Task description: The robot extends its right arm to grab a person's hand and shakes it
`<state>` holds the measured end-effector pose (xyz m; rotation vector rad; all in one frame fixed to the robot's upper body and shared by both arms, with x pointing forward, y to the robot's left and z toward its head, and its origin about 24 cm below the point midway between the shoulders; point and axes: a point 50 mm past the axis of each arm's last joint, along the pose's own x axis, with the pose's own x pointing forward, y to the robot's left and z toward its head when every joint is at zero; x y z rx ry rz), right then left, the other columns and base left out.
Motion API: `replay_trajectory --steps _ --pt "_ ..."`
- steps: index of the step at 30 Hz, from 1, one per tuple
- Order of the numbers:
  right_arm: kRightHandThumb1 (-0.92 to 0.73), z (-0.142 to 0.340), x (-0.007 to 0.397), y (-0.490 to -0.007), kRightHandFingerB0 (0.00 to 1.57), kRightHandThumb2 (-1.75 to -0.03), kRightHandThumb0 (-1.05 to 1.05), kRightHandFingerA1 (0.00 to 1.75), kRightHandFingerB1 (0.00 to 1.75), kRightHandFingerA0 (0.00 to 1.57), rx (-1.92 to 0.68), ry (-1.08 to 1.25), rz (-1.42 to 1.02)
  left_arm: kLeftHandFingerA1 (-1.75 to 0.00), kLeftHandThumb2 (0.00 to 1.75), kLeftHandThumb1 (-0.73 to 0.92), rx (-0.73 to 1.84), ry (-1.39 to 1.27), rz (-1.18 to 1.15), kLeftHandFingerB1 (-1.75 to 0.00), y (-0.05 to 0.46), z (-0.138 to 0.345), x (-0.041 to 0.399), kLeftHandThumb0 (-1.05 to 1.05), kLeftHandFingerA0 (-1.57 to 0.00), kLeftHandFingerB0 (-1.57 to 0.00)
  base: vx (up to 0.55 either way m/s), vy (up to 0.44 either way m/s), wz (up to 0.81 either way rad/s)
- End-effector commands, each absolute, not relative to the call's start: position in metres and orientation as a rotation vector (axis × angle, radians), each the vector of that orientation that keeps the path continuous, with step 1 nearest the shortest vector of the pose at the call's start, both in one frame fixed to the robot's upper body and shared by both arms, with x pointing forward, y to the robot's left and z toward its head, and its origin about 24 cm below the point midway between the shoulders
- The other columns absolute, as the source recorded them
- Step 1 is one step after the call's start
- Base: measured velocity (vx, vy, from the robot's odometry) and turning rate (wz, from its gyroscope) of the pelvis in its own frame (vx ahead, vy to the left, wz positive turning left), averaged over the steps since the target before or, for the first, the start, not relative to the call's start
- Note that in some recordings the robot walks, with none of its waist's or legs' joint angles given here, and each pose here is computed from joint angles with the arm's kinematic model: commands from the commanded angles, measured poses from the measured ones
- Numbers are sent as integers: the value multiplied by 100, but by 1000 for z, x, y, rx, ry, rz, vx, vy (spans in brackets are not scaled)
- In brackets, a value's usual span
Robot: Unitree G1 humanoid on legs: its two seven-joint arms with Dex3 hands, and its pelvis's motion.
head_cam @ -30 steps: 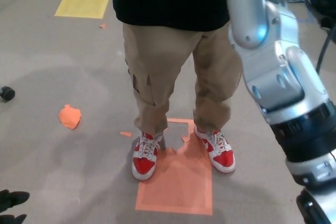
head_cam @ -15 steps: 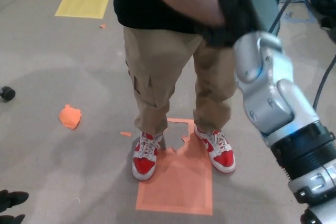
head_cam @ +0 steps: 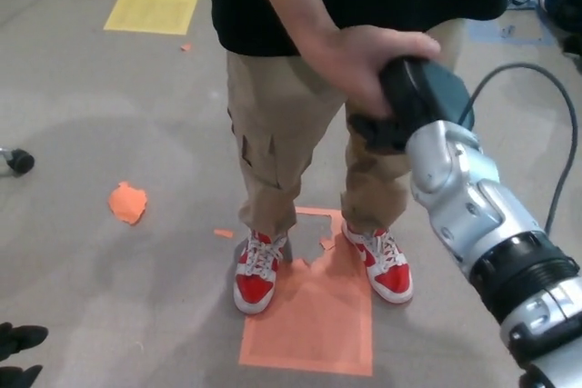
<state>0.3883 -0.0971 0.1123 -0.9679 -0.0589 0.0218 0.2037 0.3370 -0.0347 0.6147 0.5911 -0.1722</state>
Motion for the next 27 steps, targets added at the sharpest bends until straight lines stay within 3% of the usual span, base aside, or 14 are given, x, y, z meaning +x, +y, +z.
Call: replay_trajectory --steps 1,10,17,21,24,27 --pt "-60 84 377 -155 0 -94 -91 10 0 0 -933 209 40 -31 70 92 647 586 -163 -32 344 -27 208 -56 -22 -20 0 0 0" --pt "-61 32 344 -227 0 -93 -90 13 0 0 -816 459 20 -31 71 92 657 601 -176 -31 346 -28 207 -58 -22 -20 0 0 1" --pt "-63 2 318 -255 0 -95 -92 13 0 0 -769 581 30 -32 70 92 656 602 -183 -32 345 -27 210 -59 -23 -20 0 0 0" --pt "-61 -12 304 -265 0 -96 -83 30 9 1 -781 645 78 -33 69 92 664 606 -182 -32 344 -29 211 -59 -24 -21 0 0 0" --pt "-62 -22 296 -270 0 -94 -86 17 5 0 -738 705 100 -32 70 92 692 609 -185 -31 343 -29 214 -59 -25 -21 0 0 0" --pt "-65 -31 290 -272 0 -97 -87 16 5 0 -724 744 140 -33 71 92 708 614 -193 -32 341 -29 216 -60 -26 -21 0 0 0"
